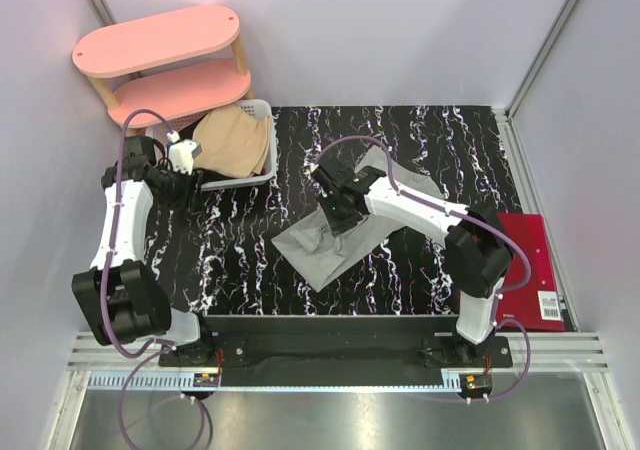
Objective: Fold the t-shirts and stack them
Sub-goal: Fold the folded rectangular tshirt in 1/3 of the way
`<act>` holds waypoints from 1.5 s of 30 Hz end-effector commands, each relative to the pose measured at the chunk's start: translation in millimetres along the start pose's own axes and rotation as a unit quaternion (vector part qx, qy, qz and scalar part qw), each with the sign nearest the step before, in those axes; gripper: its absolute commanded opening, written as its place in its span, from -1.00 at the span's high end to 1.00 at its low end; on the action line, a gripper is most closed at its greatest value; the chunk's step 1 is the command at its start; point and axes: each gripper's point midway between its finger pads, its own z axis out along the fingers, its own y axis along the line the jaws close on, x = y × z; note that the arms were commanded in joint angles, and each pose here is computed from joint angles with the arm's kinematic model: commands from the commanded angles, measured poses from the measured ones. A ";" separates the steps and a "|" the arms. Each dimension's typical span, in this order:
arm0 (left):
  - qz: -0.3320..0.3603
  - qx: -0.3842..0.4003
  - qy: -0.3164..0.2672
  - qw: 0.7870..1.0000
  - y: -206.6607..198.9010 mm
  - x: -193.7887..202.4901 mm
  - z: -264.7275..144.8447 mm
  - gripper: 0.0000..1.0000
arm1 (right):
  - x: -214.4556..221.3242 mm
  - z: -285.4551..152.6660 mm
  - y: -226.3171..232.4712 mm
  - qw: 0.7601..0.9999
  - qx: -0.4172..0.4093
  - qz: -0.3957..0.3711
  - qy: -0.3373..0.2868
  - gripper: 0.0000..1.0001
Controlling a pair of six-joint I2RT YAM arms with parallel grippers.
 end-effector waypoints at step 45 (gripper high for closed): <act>0.096 0.101 0.026 0.990 -61.4 0.4 -9.3 0.07 | -39.1 -20.9 -85.5 0.992 0.043 0.103 -0.057 0.88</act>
